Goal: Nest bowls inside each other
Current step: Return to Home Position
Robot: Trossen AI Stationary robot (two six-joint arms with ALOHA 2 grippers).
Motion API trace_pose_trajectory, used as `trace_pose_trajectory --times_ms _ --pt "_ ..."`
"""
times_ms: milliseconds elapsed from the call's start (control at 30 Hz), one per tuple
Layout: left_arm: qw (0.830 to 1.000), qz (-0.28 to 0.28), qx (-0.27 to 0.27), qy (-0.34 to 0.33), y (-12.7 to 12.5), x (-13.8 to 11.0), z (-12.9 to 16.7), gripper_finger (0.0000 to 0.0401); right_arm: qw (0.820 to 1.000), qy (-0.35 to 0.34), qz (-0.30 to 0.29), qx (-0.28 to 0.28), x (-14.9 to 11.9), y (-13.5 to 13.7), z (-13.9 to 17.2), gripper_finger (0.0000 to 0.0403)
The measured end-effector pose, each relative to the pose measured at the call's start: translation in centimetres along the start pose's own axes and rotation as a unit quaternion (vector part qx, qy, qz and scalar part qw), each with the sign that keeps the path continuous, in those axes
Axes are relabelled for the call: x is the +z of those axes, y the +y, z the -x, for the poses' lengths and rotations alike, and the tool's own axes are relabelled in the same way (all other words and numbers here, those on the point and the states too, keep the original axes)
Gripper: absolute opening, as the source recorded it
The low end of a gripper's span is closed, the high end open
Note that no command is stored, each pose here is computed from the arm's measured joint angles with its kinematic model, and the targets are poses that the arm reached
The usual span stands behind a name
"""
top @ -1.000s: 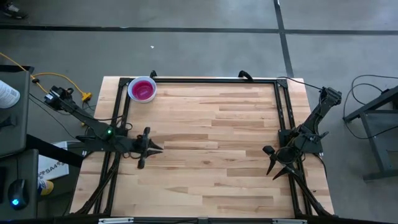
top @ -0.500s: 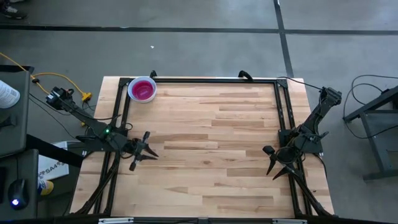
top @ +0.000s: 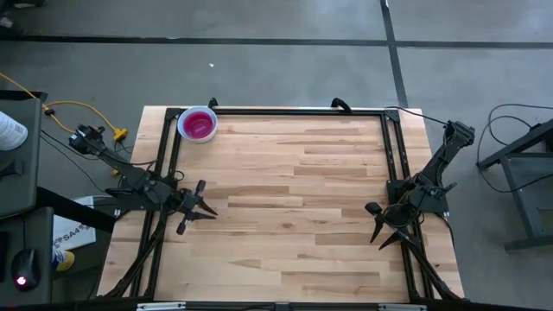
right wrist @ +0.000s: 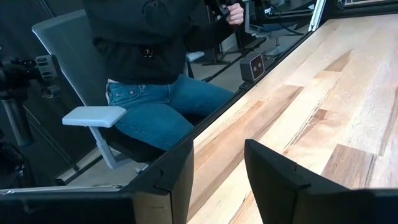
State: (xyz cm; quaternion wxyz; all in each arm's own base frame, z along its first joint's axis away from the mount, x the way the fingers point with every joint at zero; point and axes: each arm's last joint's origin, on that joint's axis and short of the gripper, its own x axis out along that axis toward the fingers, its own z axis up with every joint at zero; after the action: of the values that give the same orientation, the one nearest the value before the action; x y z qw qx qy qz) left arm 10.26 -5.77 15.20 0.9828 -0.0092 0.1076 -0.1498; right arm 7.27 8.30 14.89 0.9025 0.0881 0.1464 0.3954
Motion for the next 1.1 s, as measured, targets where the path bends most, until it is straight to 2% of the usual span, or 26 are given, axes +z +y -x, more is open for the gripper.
trace_pose_trajectory --times_ms 167,567,1100 --pt "1.0 -0.002 0.001 0.007 0.15 -0.27 0.46 0.0054 1.0 0.0 0.0 0.0 0.01 0.0 0.0 0.0136" --pt "0.998 -0.031 -0.055 0.008 -0.12 -0.33 0.62 0.0054 1.0 0.0 0.0 0.0 0.0 0.0 0.0 0.0136" --pt "0.997 -0.014 -0.071 0.015 -0.21 -0.43 0.63 0.0054 1.0 0.0 0.0 0.0 -0.01 0.0 0.0 0.0136"
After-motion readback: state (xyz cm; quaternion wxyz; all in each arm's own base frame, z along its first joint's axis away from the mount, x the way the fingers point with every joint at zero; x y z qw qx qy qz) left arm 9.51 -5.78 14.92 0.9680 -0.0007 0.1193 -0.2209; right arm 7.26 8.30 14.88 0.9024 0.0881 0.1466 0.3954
